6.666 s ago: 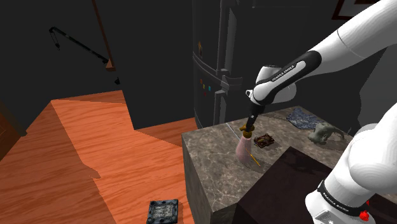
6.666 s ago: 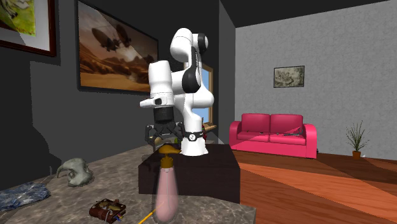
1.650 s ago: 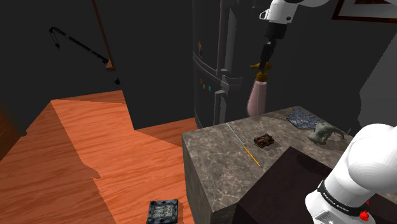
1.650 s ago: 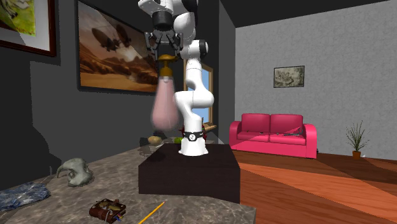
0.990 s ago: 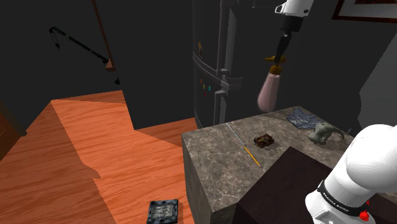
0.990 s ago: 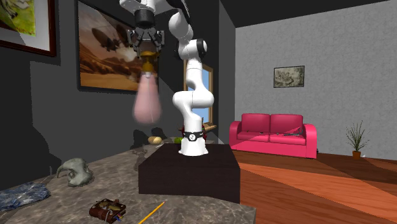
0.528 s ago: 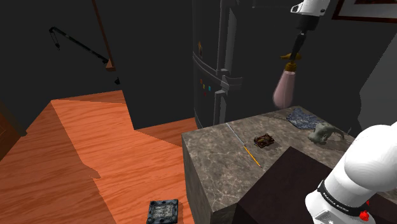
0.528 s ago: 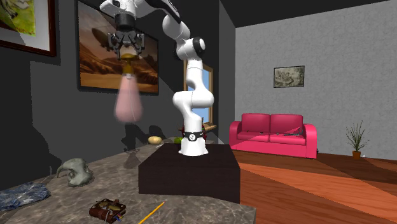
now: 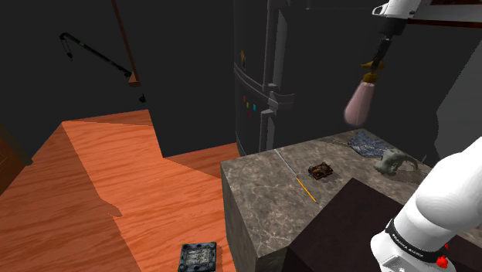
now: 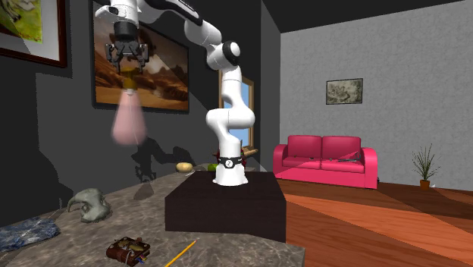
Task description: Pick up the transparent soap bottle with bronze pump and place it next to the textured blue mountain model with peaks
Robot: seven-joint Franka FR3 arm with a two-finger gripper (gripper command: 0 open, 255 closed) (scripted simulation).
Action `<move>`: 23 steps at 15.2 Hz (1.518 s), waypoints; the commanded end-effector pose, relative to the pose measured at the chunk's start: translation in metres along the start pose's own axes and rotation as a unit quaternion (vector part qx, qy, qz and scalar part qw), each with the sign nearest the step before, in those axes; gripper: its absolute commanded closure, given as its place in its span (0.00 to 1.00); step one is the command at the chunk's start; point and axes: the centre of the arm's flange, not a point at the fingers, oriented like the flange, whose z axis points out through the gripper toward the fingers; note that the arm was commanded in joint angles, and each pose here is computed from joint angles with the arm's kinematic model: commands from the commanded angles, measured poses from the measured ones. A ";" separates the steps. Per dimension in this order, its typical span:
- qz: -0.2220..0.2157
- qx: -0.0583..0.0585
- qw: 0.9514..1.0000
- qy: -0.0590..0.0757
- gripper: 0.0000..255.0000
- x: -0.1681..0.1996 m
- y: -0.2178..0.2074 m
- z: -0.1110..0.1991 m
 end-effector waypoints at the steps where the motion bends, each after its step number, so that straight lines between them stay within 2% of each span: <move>1: -0.001 0.000 1.000 0.000 1.00 -0.015 0.021 -0.003; 14: -0.001 0.000 1.000 0.000 1.00 -0.108 0.159 -0.023; 23: -0.001 0.000 1.000 0.000 1.00 -0.112 0.163 0.024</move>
